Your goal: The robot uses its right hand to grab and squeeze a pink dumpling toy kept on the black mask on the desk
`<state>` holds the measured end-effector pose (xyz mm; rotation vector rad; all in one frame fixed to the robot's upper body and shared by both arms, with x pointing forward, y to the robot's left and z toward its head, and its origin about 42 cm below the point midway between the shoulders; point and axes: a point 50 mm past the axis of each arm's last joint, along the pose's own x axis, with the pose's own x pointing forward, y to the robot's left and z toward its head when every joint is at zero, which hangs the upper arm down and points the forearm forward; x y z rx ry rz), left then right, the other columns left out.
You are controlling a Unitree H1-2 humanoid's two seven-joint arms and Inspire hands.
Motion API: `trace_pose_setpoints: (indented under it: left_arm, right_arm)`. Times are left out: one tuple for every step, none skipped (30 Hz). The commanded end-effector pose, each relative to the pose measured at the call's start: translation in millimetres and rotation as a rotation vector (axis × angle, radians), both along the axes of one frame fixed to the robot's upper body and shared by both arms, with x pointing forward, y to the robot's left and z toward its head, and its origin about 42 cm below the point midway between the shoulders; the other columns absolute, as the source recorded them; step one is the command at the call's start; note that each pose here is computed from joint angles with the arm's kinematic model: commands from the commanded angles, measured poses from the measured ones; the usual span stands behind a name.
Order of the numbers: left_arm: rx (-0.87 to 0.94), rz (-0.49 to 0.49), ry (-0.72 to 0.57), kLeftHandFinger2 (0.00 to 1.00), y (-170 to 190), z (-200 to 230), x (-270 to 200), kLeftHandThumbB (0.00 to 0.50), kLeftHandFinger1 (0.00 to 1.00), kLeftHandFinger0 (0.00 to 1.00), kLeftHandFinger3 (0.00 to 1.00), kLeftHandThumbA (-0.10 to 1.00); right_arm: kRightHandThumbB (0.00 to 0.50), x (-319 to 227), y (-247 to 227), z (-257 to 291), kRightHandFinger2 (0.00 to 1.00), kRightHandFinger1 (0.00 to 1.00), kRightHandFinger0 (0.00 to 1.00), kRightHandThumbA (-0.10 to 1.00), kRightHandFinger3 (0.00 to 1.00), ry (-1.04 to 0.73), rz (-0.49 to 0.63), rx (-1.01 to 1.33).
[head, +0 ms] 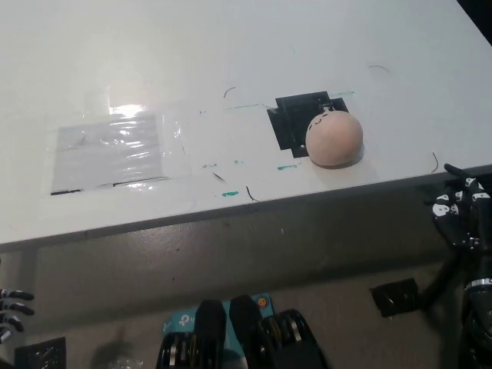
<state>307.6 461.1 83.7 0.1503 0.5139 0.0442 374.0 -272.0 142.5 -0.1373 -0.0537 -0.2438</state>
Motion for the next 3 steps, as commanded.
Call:
trace_pose_setpoints:
  left_arm:
    - [0.053,0.016,-0.035,0.36,12.4,14.2,1.6,0.5,0.23,0.0,0.43,1.0]
    - [0.052,0.011,-0.035,0.36,12.8,14.0,1.5,0.5,0.23,0.0,0.43,1.0]
    - [0.052,0.011,-0.035,0.36,12.8,14.0,1.5,0.5,0.23,0.0,0.43,1.0]
  right_arm:
    - [0.133,10.0,1.2,16.3,0.36,0.1,0.0,-0.04,0.82,-0.039,0.039,0.036]
    - [0.132,10.0,1.0,16.3,0.36,0.1,0.01,-0.04,0.82,-0.04,0.041,0.038]
    - [0.132,10.0,1.0,16.3,0.36,0.1,0.01,-0.04,0.82,-0.04,0.041,0.038]
